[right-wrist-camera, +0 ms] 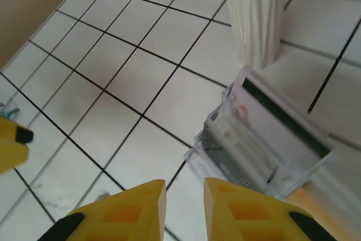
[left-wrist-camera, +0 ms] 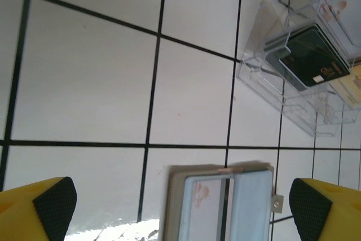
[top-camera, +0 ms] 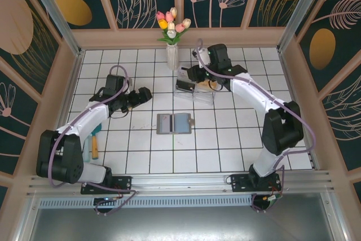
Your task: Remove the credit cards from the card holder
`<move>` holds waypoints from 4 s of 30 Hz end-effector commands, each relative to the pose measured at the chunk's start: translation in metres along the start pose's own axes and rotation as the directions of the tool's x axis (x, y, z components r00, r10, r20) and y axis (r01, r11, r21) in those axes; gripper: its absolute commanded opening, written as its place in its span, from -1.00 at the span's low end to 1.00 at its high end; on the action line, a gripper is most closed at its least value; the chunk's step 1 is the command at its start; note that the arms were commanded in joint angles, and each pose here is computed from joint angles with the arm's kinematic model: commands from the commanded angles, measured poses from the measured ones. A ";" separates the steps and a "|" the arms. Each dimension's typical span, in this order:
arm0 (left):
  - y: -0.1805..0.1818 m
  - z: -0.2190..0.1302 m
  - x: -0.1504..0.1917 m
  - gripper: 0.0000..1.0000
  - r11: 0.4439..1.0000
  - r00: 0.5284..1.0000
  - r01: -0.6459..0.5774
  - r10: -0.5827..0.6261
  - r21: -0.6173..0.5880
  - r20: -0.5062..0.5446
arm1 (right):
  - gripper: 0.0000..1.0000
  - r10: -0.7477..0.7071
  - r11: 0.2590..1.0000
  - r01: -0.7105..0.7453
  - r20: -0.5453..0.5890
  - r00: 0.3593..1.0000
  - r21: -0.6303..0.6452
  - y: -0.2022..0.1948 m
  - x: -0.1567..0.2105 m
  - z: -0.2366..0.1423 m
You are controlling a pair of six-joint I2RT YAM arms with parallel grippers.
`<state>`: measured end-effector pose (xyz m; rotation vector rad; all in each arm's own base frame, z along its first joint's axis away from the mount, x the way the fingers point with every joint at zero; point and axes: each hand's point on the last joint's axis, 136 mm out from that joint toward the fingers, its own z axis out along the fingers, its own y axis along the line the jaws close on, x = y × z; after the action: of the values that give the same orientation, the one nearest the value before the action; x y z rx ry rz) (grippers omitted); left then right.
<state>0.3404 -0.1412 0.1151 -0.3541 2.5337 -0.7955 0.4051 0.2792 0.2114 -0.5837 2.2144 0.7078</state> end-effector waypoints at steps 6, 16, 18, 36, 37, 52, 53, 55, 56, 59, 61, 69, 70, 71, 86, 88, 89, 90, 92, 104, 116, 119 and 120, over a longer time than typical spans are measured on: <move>-0.034 0.008 0.029 0.97 0.995 0.999 0.019 -0.016 0.102 -0.034 | -0.43 0.445 0.895 -0.444 -0.110 0.889 0.038 0.030 0.088 0.017; -0.048 0.030 0.057 0.68 0.989 0.992 0.069 -0.054 0.133 -0.113 | -0.31 0.639 0.762 -0.647 -0.170 0.750 0.007 0.062 0.140 0.030; -0.047 0.035 0.065 0.59 0.989 0.989 0.077 -0.059 0.126 -0.138 | -0.31 0.647 0.753 -0.658 -0.194 0.738 0.010 0.067 0.150 0.033; -0.014 0.066 0.110 -0.52 0.995 0.960 0.102 -0.099 -0.001 -0.262 | -0.51 0.653 0.735 -0.674 -0.346 0.673 0.076 0.087 0.200 0.073; -0.012 0.067 0.111 -0.56 0.995 0.959 0.103 -0.101 -0.006 -0.265 | -0.52 0.653 0.734 -0.675 -0.350 0.672 0.075 0.088 0.200 0.074; 0.007 0.075 0.122 -0.63 0.994 0.952 0.087 -0.101 -0.064 -0.287 | -0.57 0.642 0.753 -0.646 -0.360 0.677 0.128 0.080 0.207 0.084; 0.008 0.076 0.122 -0.64 0.994 0.952 0.087 -0.103 -0.066 -0.288 | -0.57 0.643 0.754 -0.642 -0.358 0.677 0.140 0.078 0.210 0.084; 0.011 0.076 0.124 -0.66 0.993 0.951 0.087 -0.106 -0.078 -0.291 | -0.56 0.645 0.754 -0.638 -0.358 0.675 0.155 0.075 0.213 0.083; 0.013 0.077 0.125 -0.66 0.992 0.949 0.089 -0.111 -0.089 -0.295 | -0.56 0.645 0.754 -0.637 -0.361 0.674 0.158 0.075 0.215 0.083; 0.018 0.077 0.129 -0.68 0.990 0.946 0.092 -0.120 -0.106 -0.302 | -0.55 0.639 0.758 -0.634 -0.378 0.670 0.156 0.076 0.220 0.085; 0.020 0.077 0.130 -0.69 0.989 0.944 0.096 -0.126 -0.112 -0.305 | -0.55 0.634 0.759 -0.633 -0.392 0.667 0.151 0.077 0.222 0.087; 0.028 0.076 0.136 -0.71 0.987 0.941 0.092 -0.130 -0.133 -0.313 | -0.58 0.612 0.761 -0.641 -0.435 0.661 0.097 0.087 0.224 0.093; 0.029 0.076 0.136 -0.71 0.987 0.940 0.093 -0.131 -0.135 -0.313 | -0.60 0.611 0.763 -0.640 -0.435 0.662 0.097 0.087 0.224 0.093; 0.028 0.076 0.137 -0.71 0.987 0.941 0.092 -0.130 -0.135 -0.313 | -0.62 0.612 0.762 -0.640 -0.433 0.662 0.100 0.086 0.224 0.093; 0.036 0.072 0.131 -0.67 0.977 0.952 0.117 -0.162 -0.178 -0.260 | -0.98 0.603 0.791 -0.583 -0.392 0.694 0.185 0.055 0.229 0.067; 0.035 0.071 0.130 -0.67 0.977 0.952 0.117 -0.162 -0.179 -0.260 | -0.99 0.600 0.793 -0.582 -0.393 0.697 0.179 0.053 0.230 0.062; 0.034 0.071 0.129 -0.66 0.977 0.952 0.118 -0.161 -0.176 -0.260 | -1.00 0.594 0.796 -0.582 -0.393 0.701 0.167 0.054 0.229 0.060; 0.032 0.071 0.129 -0.66 0.978 0.952 0.118 -0.161 -0.170 -0.260 | -1.00 0.586 0.800 -0.583 -0.397 0.706 0.144 0.056 0.227 0.058; 0.028 0.071 0.127 -0.65 0.981 0.953 0.116 -0.154 -0.158 -0.262 | -1.00 0.562 0.810 -0.580 -0.401 0.724 0.088 0.062 0.220 0.056; -0.038 0.068 0.096 -0.38 0.993 0.967 0.073 -0.047 0.093 -0.250 | -1.00 0.520 0.801 -0.587 -0.349 0.780 -0.119 0.073 0.188 0.028; -0.093 0.036 0.056 0.20 0.924 0.981 0.031 0.046 0.382 -0.191 | -1.00 0.528 0.753 -0.578 -0.235 0.816 -0.315 0.070 0.140 -0.015; -0.107 0.021 0.047 0.41 0.886 0.982 0.011 0.078 0.464 -0.172 | -1.00 0.522 0.725 -0.546 -0.183 0.833 -0.419 0.076 0.113 -0.033; -0.114 0.017 0.046 0.45 0.870 0.982 0.006 0.088 0.494 -0.167 | -1.00 0.522 0.712 -0.536 -0.169 0.836 -0.453 0.077 0.105 -0.038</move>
<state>0.3175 -0.2435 0.1098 -0.2168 2.5143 -1.3266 0.2721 0.2886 0.1345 -0.0735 2.4222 1.4512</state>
